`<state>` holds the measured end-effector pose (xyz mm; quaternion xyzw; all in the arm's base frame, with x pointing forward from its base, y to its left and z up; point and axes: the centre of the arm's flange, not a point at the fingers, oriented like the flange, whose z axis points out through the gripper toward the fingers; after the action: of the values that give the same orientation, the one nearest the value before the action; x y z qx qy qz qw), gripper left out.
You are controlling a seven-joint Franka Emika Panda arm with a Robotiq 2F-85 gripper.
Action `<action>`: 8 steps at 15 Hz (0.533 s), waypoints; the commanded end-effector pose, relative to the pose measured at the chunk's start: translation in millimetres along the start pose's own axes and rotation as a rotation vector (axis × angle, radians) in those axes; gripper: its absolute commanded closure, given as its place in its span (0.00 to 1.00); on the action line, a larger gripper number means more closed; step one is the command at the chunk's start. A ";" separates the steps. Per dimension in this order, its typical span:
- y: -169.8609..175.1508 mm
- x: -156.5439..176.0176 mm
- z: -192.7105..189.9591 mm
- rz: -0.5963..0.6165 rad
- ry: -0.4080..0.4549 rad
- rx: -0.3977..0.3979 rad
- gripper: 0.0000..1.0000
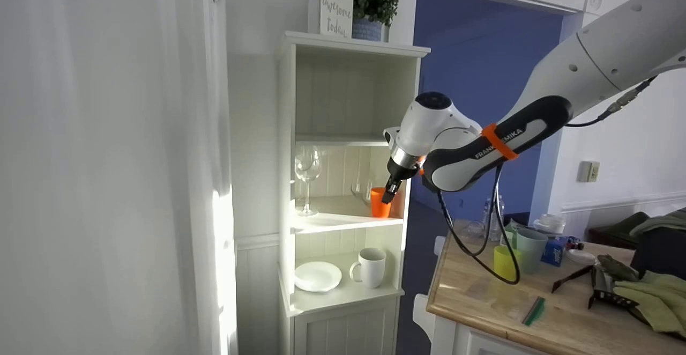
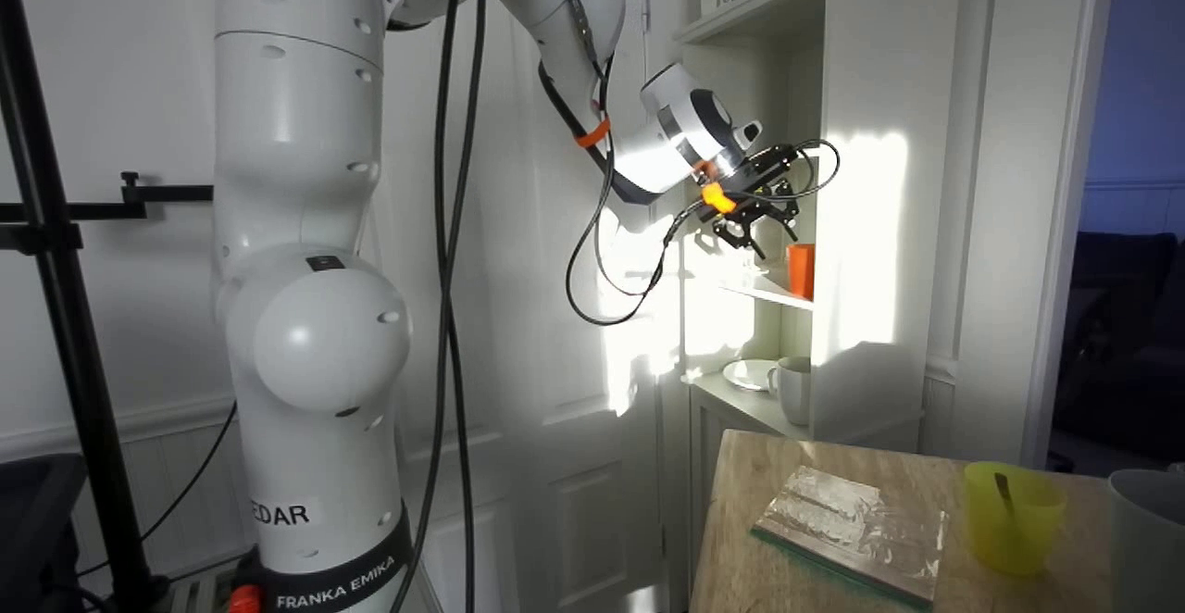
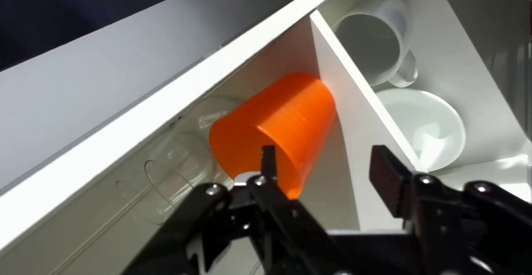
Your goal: Put the orange cup on the middle shelf
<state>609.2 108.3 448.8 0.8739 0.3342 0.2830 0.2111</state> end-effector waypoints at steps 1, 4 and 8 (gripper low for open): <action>-24.2 -36.0 -45.3 -0.007 0.049 -0.055 0.37; -32.7 -55.9 -75.4 -0.020 0.085 -0.070 0.17; -43.5 -95.3 -124.3 -0.002 0.052 0.092 0.00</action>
<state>515.1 107.5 462.4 0.8610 0.3458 0.3102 0.2071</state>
